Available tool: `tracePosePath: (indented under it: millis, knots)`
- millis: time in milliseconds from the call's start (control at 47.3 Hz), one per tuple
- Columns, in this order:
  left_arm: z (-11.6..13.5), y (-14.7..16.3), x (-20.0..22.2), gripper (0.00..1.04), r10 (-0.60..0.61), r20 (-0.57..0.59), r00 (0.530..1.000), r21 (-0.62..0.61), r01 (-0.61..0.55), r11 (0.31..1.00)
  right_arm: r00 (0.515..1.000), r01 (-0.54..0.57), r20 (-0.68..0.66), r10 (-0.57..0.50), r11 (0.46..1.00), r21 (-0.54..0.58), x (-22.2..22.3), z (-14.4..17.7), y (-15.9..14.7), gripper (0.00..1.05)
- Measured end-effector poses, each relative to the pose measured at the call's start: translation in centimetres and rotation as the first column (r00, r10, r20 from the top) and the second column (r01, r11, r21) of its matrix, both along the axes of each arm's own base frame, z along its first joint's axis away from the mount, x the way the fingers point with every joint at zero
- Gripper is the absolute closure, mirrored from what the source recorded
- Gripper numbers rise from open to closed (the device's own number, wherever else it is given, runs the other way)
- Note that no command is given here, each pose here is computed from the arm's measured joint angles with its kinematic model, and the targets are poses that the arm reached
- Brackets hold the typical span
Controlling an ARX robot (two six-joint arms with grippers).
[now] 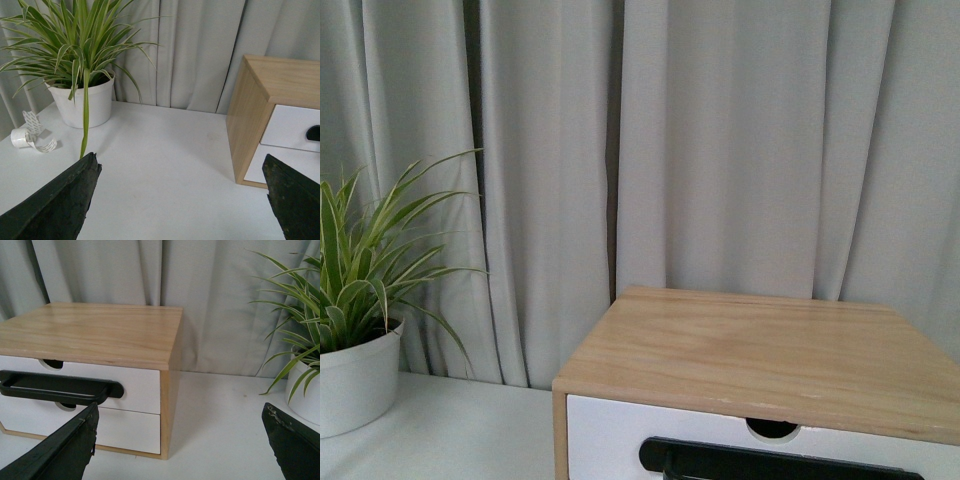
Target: Pull drawer
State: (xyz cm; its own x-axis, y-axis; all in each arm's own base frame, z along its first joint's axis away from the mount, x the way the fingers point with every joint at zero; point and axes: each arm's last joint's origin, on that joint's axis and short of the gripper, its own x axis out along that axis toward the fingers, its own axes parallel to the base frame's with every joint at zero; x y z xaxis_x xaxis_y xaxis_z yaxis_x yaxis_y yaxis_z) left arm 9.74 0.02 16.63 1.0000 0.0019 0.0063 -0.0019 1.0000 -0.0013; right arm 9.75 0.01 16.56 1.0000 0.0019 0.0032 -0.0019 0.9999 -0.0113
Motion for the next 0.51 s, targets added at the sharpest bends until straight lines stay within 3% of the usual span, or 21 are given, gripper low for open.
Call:
tracePosePath:
  millis: [507]
  knots:
    - [0.00,0.00,0.00,0.06,0.000,0.000,1.000,0.000,0.000,1.000,1.000,0.000,0.000,0.000,1.000,0.000,0.00,0.00,0.00,0.09]
